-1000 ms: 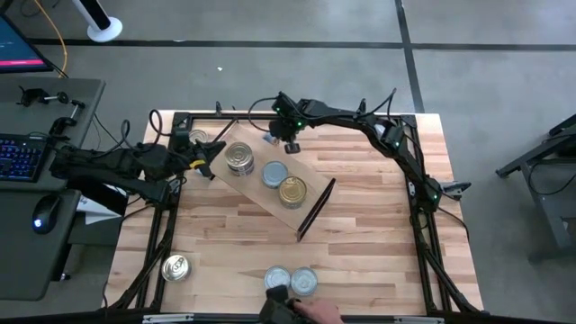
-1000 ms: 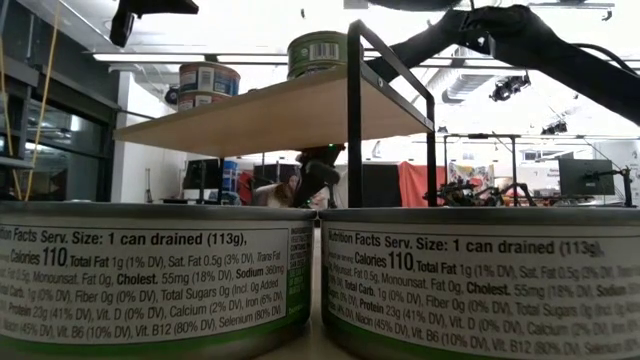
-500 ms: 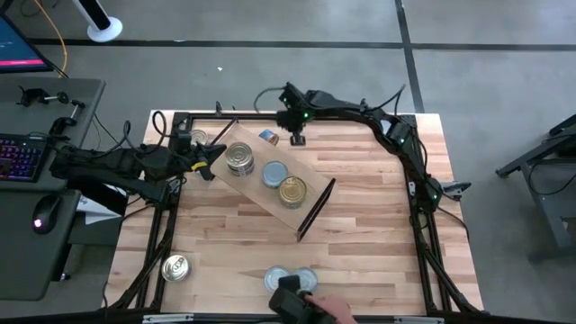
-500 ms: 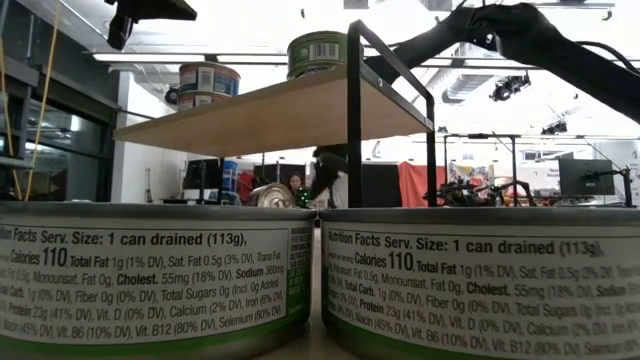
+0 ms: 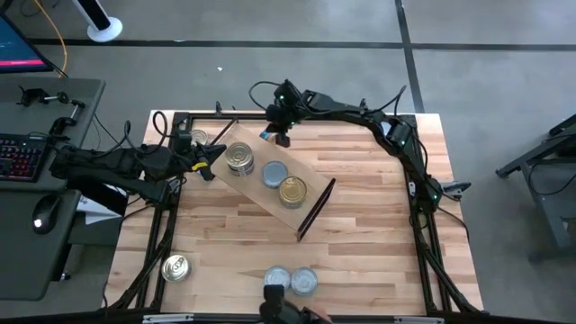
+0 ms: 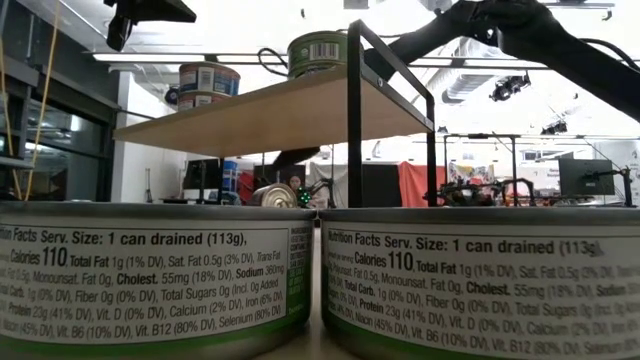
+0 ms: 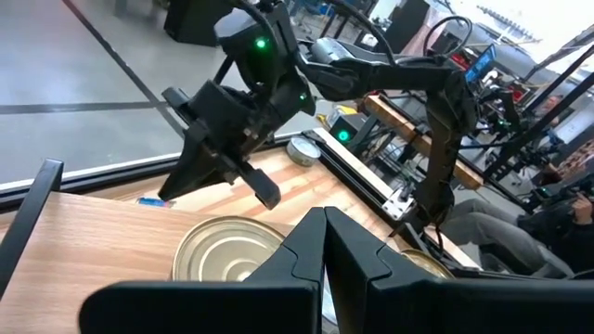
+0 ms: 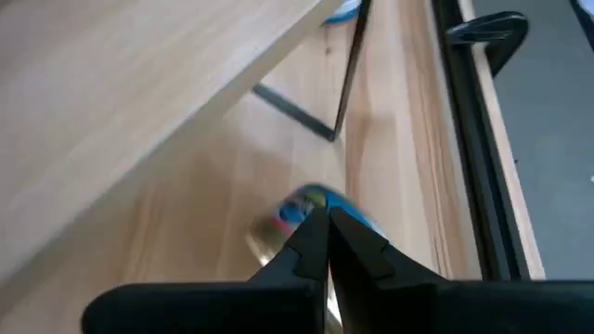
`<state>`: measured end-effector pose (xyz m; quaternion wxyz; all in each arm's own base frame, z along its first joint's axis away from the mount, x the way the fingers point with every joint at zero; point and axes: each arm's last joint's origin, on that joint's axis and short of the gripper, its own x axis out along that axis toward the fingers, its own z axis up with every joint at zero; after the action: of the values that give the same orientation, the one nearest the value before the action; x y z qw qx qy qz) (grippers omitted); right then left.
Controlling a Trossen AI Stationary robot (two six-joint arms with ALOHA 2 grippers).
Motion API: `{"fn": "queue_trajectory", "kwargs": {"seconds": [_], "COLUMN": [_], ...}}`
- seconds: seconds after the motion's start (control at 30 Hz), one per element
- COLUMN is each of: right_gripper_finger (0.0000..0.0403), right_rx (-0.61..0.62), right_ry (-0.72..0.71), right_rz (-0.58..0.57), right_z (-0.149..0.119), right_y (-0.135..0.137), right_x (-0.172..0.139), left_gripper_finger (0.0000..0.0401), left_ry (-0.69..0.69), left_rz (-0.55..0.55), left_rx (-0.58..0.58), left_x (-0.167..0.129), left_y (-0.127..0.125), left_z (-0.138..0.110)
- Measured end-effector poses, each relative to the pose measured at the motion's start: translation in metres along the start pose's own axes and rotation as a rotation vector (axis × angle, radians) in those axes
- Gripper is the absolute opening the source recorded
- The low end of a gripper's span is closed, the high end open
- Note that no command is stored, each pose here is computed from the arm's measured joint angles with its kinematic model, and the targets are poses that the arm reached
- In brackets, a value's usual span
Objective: Stack canned seafood by type on shelf
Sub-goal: Stack the blue-pink tuna can on top of the blue-pink tuna can on the shelf
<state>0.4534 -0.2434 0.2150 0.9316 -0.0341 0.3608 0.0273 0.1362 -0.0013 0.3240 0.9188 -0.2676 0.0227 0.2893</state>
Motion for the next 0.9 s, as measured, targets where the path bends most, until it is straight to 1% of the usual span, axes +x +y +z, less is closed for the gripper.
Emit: {"fn": "queue_trajectory", "kwargs": {"seconds": [0.07, 0.2, 0.3, 0.43, 0.63, 0.83, 0.9], "right_gripper_finger": [0.0000, 0.0000, 0.0000, 0.0000, 0.0000, 0.0000, 0.0000], "right_rx": [0.044, 0.104, 0.142, 0.174, 0.163, 0.254, 0.249], "right_ry": [-0.017, -0.054, -0.055, -0.075, -0.101, -0.097, -0.098], "right_rz": [0.008, 0.070, 0.090, 0.144, 0.116, 0.116, 0.110], "right_z": [0.001, 0.003, 0.005, 0.010, 0.017, 0.007, 0.007], "right_y": [0.000, 0.001, 0.006, 0.015, 0.024, 0.021, 0.021], "right_x": [0.000, 0.000, 0.002, 0.005, 0.014, 0.032, 0.033], "left_gripper_finger": [0.0000, 0.0000, 0.0000, 0.0000, 0.0000, 0.0000, 0.0000], "left_ry": [0.000, -0.001, -0.001, -0.001, -0.001, -0.001, 0.000], "left_rz": [0.000, 0.001, 0.000, 0.001, 0.000, 0.001, 0.001], "left_rx": [0.014, 0.017, 0.016, 0.015, 0.014, 0.017, 0.020], "left_x": [0.000, 0.000, 0.000, 0.000, 0.000, 0.000, 0.000], "left_y": [0.000, 0.000, 0.000, 0.000, 0.000, 0.000, 0.000], "left_z": [0.000, 0.000, 0.000, 0.000, 0.000, 0.000, 0.000]}}
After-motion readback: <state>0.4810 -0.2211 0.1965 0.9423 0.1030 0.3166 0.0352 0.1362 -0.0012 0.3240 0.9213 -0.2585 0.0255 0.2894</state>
